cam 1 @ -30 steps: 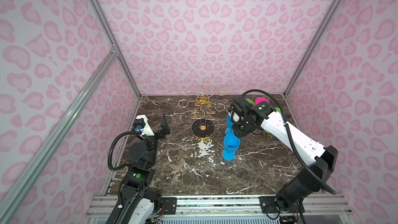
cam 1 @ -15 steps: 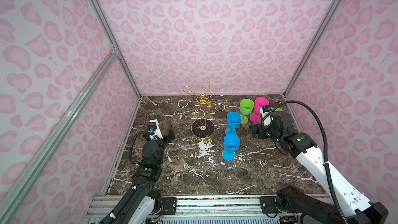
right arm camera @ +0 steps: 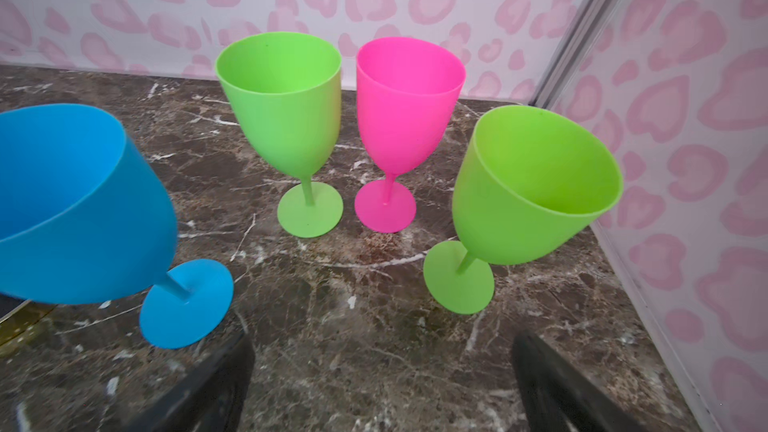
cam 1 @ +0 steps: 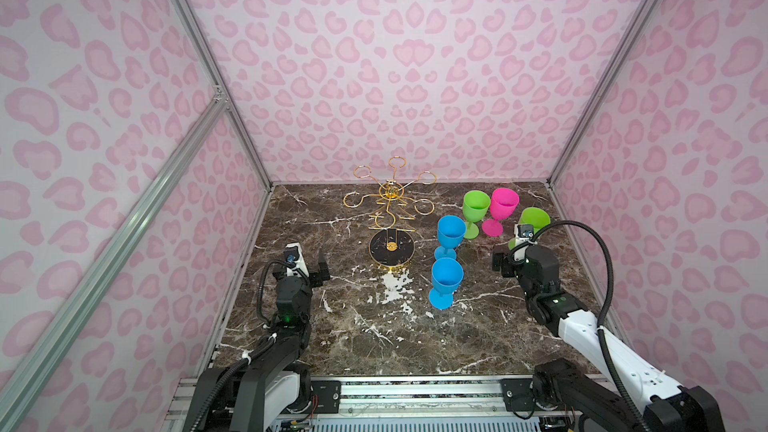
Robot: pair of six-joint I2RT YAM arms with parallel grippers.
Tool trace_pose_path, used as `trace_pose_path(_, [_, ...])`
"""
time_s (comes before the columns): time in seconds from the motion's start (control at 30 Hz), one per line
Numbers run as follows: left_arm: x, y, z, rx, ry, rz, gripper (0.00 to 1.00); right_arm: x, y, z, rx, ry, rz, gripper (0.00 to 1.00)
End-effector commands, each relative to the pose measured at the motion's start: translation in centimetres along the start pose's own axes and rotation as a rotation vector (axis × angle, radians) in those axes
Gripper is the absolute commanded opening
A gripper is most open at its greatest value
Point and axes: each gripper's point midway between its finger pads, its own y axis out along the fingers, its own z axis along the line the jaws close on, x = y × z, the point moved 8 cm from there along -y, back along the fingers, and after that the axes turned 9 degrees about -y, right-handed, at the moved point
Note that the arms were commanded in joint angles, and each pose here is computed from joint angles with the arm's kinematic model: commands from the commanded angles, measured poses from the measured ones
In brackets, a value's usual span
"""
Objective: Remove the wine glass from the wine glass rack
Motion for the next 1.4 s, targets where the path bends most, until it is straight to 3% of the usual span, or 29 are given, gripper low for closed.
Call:
trace_pose_path(0.0, [0.6,0.3,0.0,-0.045,-0.007,-0.071,0.98,1.5,0.8,-0.8,-0.042,-0.008,-0.104,0.98])
trace_pose_path(0.4, [-1.2,3.1,0.1,-0.088,-0.004,-0.01,0.99,-2.0,2.5,-1.3,-0.019,-0.032,-0.207,0.98])
trace_pose_path(0.7, [-1.2,3.3,-0.1,-0.112,0.004,0.009,0.97,-4.0,3.6,-1.1,0.032,-0.034,-0.224,0.98])
trace_pose_path(1.37, [-1.1,5.1,-0.3,0.039,0.028,0.059,0.97,-4.8,3.8,-1.2,0.028,-0.02,-0.235,0.98])
